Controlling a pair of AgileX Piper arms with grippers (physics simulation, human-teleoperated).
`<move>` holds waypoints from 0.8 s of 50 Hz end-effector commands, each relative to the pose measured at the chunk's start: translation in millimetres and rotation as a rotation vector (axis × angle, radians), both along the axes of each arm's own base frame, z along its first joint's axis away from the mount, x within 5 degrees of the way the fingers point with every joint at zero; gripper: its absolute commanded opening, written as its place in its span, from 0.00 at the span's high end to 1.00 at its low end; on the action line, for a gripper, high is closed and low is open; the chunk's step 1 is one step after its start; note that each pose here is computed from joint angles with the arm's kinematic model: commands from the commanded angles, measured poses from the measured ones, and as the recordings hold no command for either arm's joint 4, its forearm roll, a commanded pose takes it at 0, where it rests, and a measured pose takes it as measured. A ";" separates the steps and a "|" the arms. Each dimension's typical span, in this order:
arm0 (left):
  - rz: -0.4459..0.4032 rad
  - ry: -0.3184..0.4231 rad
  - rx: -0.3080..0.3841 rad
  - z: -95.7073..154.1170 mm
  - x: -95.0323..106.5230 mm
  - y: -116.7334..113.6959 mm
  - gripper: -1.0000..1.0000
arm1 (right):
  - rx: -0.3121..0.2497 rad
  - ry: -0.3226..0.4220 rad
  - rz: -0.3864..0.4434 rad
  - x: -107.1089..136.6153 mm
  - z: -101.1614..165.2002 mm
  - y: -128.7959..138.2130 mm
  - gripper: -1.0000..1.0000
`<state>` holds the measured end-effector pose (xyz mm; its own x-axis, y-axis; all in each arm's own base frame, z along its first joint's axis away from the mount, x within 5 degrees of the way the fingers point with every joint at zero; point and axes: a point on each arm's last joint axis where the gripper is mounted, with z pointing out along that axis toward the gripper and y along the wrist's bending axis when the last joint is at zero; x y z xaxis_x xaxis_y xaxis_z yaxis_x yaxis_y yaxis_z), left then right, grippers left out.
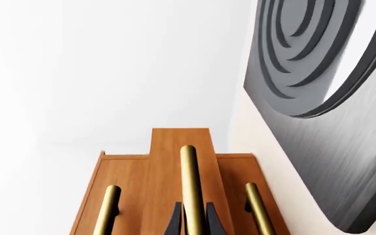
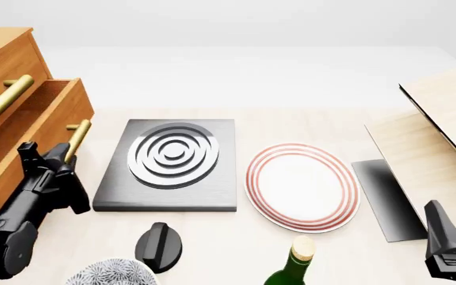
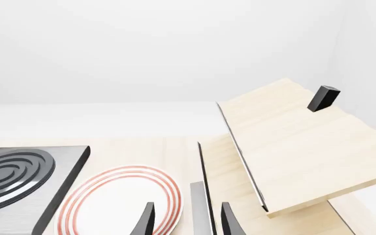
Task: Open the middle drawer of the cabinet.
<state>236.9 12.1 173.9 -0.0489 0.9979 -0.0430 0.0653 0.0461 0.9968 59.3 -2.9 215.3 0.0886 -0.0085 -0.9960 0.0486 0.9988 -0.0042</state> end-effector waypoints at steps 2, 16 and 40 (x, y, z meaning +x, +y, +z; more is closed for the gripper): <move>-0.046 -0.153 -0.013 22.4 8.0 -12.1 1.00 | 0.001 0.000 0.008 -0.7 -0.3 0.5 0.00; -0.042 -0.146 -0.028 21.3 0.5 -11.0 0.00 | 0.001 0.001 0.008 -0.7 -0.3 0.5 0.00; -0.146 -0.245 -0.185 33.9 -90.6 -25.5 0.00 | 0.001 0.000 0.008 -0.5 -0.3 0.5 0.00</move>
<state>169.1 -9.4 199.6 0.0701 0.9878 -0.1394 -0.0915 0.1455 0.9851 59.4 -2.9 215.3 0.0885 -0.0084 -0.9960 0.0487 0.9988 -0.0041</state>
